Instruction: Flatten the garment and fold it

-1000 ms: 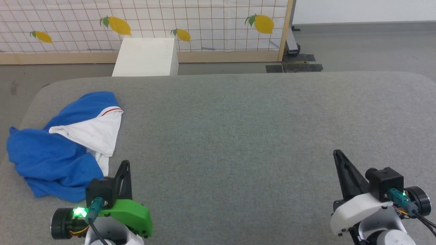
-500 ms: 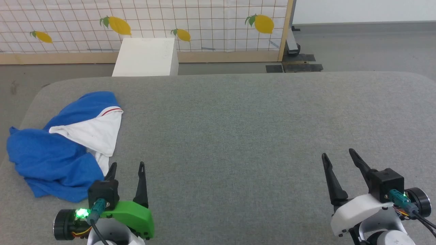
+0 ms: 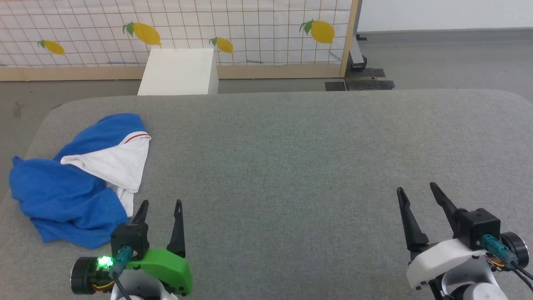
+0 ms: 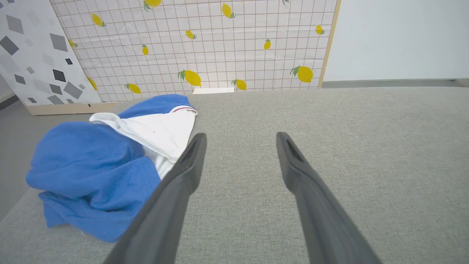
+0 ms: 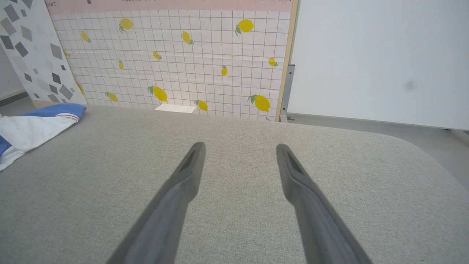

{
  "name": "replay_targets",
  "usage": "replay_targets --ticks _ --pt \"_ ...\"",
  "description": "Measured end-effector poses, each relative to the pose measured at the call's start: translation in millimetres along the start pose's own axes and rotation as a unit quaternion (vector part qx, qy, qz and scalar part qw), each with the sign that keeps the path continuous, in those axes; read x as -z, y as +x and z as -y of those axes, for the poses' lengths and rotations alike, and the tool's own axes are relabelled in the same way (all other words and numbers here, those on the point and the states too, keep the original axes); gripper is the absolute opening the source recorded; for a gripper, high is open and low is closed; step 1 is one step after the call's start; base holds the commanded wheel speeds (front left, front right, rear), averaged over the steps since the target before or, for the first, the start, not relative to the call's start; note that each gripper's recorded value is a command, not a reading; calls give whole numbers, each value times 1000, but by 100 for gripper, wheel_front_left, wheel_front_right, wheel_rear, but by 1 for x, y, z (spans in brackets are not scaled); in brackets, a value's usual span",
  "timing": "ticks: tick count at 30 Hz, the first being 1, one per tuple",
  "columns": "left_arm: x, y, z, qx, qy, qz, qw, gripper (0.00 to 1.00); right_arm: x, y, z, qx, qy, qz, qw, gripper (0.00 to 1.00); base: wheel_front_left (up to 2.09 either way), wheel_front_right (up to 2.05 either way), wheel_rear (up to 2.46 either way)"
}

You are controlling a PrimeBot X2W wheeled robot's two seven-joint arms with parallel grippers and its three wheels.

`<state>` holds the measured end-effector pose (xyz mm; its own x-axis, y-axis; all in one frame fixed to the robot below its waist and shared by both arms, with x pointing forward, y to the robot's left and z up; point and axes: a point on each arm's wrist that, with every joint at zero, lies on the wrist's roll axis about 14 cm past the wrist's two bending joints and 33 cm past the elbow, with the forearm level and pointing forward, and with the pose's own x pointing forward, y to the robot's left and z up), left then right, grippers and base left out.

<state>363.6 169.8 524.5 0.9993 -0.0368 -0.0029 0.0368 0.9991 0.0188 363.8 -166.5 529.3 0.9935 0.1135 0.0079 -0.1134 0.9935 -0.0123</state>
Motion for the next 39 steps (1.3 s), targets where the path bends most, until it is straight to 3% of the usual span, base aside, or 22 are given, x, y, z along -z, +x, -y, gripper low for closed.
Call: replay_targets --ticks 23,39 --pt "-2 -5 3 8 -26 18 999 100 -5 0 2 3 17 22 1000 100 0 0 0" --pt "-7 -21 -41 -58 -44 37 997 100 -14 19 -27 -43 10 36 998 100 0 0 0"
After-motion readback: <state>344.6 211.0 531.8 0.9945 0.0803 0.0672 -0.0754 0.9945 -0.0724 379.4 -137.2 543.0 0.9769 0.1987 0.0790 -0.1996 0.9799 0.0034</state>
